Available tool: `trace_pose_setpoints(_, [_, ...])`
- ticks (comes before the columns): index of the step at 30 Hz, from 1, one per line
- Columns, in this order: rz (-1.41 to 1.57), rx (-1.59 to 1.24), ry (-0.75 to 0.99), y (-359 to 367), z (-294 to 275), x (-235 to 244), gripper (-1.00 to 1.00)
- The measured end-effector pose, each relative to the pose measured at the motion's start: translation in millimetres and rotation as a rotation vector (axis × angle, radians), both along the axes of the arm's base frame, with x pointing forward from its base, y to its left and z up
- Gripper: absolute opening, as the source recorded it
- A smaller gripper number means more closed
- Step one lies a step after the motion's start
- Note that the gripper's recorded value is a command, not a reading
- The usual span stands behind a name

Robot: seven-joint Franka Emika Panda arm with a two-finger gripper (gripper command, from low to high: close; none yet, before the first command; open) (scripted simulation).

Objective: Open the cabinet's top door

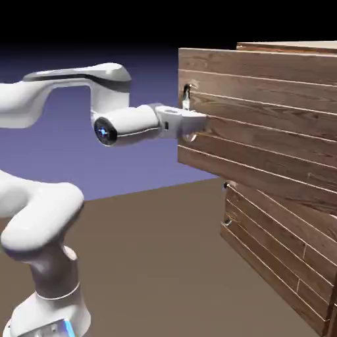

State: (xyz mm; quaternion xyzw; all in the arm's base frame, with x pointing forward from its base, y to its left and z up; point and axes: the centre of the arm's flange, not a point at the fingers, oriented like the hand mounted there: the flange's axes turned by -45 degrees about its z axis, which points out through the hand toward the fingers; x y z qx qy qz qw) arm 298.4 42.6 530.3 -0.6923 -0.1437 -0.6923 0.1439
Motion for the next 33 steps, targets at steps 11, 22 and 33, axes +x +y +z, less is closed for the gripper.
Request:
trace_pose_setpoints(11, [0.182,0.0,0.0,-62.2,0.1,-58.6,-1.0])
trace_pose_setpoints(22, [0.341,0.0,0.0,-124.4,0.0,-99.8,-1.0])
trace_pose_setpoints(33, [0.539,0.0,0.0,-210.1,0.0,-136.7,-1.0])
